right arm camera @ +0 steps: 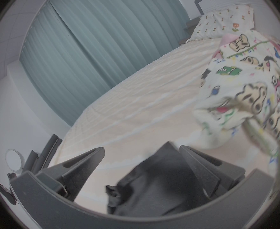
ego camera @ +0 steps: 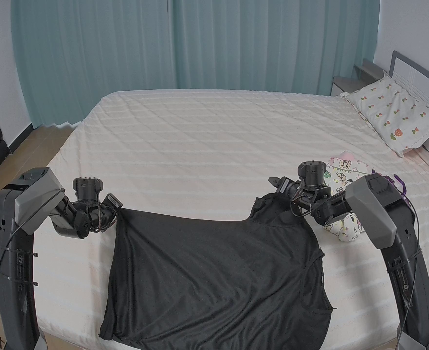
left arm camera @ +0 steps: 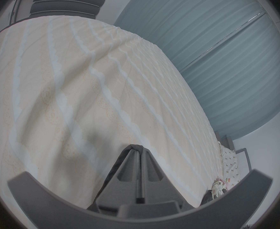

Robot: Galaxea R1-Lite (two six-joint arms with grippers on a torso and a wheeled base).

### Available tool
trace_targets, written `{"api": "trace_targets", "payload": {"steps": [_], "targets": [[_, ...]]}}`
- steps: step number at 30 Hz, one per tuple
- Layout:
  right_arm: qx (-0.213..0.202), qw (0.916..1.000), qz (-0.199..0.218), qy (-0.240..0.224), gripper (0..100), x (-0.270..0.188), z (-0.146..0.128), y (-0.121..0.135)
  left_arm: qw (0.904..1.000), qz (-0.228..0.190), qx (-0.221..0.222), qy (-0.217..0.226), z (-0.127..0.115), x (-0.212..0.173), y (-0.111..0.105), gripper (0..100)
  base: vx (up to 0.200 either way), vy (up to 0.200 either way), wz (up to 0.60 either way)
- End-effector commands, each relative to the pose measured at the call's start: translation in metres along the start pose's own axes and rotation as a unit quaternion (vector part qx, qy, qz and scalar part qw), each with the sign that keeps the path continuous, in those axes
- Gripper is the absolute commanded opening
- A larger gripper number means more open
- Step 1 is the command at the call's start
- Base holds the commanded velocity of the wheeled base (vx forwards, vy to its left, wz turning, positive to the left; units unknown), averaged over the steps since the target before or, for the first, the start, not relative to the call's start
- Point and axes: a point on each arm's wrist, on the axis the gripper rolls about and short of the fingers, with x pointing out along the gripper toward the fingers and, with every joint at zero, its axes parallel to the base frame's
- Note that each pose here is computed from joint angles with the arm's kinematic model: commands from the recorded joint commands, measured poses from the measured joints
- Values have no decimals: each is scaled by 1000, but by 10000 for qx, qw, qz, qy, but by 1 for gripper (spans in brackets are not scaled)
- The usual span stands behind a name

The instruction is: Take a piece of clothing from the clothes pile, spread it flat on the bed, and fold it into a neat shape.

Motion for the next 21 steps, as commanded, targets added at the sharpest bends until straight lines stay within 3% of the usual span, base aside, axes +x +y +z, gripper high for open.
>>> {"api": "trace_targets", "payload": {"steps": [1, 5, 10, 17, 18, 21], "targets": [[-87, 9998, -176, 40, 100, -11, 15, -16, 10000, 0, -3, -4, 0, 0, 0, 0, 0, 0, 0], [-206, 9992, -236, 240, 100, -15, 10, -28, 10000, 0, -3, -4, 0, 0, 0, 0, 0, 0, 0], [-217, 9962, -181, 820, 100, -21, -12, -45, 10000, 0, -3, -4, 0, 1, 0, 0, 0, 0, 0], [-271, 9947, -161, 982, 100, -22, -20, -46, 10000, -6, -3, -9, 0, 1, 0, 0, 0, 0, 0], [-270, 9946, -159, 992, 0, -22, -20, -47, 10000, -6, -3, -9, 0, 1, 0, 0, 0, 0, 0], [-210, 9946, -144, 1003, 0, -24, -20, -47, 10000, -14, -13, -23, 1, 1, 0, 0, 0, 0, 0]]}}
